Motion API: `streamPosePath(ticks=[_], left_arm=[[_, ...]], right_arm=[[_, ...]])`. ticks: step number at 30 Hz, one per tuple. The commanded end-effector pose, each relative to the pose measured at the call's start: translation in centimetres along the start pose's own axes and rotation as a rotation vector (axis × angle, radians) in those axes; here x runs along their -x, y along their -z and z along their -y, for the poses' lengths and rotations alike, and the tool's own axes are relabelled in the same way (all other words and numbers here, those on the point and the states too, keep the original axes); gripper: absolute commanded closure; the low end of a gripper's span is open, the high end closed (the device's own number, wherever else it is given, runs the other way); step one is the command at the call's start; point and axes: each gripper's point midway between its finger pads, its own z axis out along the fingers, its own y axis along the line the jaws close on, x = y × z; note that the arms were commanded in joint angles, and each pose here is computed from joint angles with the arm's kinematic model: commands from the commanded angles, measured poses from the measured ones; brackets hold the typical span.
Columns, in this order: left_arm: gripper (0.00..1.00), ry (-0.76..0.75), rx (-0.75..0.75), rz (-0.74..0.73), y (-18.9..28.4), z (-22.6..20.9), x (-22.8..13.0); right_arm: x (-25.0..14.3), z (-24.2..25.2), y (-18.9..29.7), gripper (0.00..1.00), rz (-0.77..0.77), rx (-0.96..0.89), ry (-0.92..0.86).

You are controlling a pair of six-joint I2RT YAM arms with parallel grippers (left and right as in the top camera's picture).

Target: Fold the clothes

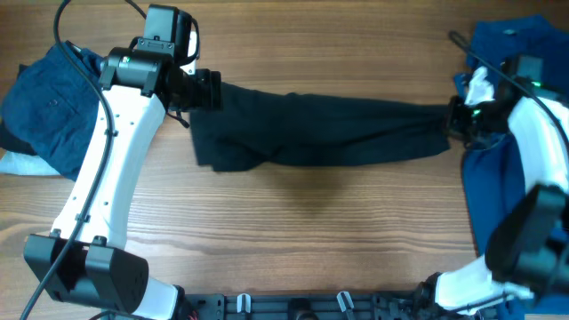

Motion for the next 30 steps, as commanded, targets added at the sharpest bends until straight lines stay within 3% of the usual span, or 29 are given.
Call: streamPosePath(ticks=[1,4,7,15,16,18,19,20,24,27,30], left_arm=[[0.17,-0.002,0.002,0.037,0.6,0.0,0.7],[0.17,0.000,-0.005,0.066,0.6,0.2,1.5],[0.15,0.001,-0.009,0.082,0.7,0.3,1.8],[0.11,0.001,-0.007,0.073,0.6,0.2,1.6],[0.10,0.001,-0.007,0.073,0.6,0.2,1.6],[0.09,0.001,-0.007,0.073,0.6,0.2,1.6],[0.01,0.007,-0.007,0.073,0.6,0.2,1.6],[0.00,0.019,-0.022,0.069,0.6,0.5,1.6],[0.00,0.029,-0.059,0.029,0.0,1.1,0.7],[0.00,0.143,-0.031,-0.054,-1.9,0.0,-1.4],[0.00,0.260,-0.096,-0.163,-7.0,-0.3,-4.4]], right_arm=[[1.1,-2.5,5.1,0.96,0.139,-0.020,0.043],[-0.4,-6.8,4.5,0.96,0.095,0.062,0.131],[-3.3,-11.9,1.1,0.96,0.004,0.086,0.284],[-7.3,-19.0,-7.1,0.93,-0.130,0.106,0.358],[-8.1,-20.0,-7.8,0.90,-0.153,0.134,0.377],[-9.9,-21.8,-8.2,0.59,-0.199,0.208,0.463],[-10.3,-22.3,-7.8,0.45,-0.205,0.227,0.493],[-10.3,-22.5,-7.3,0.37,-0.199,0.230,0.493],[-8.5,-22.7,-4.3,0.34,-0.109,0.250,0.484],[-6.4,-21.5,-1.6,0.30,-0.032,0.252,0.429],[-4.8,-18.5,-0.3,0.28,-0.006,0.211,0.348]])
